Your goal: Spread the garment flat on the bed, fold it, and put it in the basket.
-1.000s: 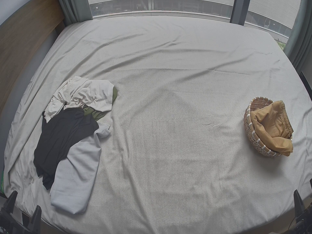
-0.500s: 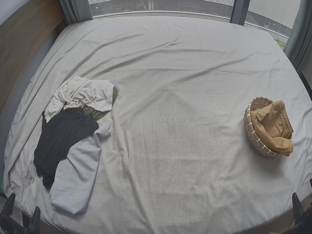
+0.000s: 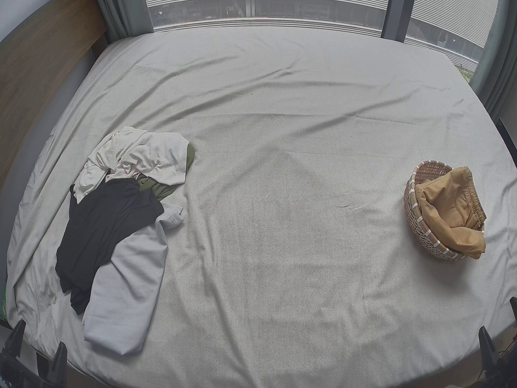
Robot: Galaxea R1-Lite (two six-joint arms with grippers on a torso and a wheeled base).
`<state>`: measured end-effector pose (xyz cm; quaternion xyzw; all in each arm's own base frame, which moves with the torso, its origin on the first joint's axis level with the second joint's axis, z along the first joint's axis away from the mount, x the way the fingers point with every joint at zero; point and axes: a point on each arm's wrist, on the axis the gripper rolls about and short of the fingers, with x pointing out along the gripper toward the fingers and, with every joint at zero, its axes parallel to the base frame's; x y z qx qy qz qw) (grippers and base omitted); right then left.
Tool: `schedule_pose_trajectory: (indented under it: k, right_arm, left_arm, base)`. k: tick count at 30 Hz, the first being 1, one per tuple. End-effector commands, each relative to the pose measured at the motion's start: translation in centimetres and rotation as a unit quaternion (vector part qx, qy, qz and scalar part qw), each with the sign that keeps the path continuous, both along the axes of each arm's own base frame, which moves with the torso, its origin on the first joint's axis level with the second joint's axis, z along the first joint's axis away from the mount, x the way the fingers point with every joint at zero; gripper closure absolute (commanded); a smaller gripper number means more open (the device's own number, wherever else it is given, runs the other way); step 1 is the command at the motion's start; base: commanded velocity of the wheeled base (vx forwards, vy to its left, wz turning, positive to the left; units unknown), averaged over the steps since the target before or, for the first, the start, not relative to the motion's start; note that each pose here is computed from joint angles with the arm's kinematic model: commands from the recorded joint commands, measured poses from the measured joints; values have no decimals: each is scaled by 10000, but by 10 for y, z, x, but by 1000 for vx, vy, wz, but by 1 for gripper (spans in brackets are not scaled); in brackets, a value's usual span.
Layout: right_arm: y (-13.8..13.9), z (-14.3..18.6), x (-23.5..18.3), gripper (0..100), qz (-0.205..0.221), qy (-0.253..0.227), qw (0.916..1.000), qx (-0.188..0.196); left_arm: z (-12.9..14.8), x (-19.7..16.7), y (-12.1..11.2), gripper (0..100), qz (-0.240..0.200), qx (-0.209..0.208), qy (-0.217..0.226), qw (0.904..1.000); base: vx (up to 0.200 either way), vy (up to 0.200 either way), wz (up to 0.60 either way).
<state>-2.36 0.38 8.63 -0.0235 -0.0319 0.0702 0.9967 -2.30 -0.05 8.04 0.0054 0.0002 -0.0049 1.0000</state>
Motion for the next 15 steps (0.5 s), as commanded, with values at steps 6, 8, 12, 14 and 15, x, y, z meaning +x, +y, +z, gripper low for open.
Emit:
schedule_pose_trajectory:
  k: [6,8,12,14,15]
  right_arm:
    - [-3,-4,1,0,-717,4,9974,23]
    - [-3,-8,2,0,-706,249,9971,108]
    - [-3,-11,1,0,-724,329,9965,273]
    - [-3,-11,1,0,-710,327,9966,242]
    - [-3,-11,1,0,-657,319,9971,218]
  left_arm:
    - [-5,0,0,0,-5,7,21,10000]
    - [-5,0,0,0,3,-1,21,10000]
    - [-5,0,0,0,3,7,21,10000]
    - [-5,0,0,0,3,-1,21,10000]
    - [-5,0,0,0,-5,-1,21,10000]
  base:
    - [0,0,0]
    - [0,0,0]
    - [0,0,0]
    - [0,0,0]
    - [0,0,0]
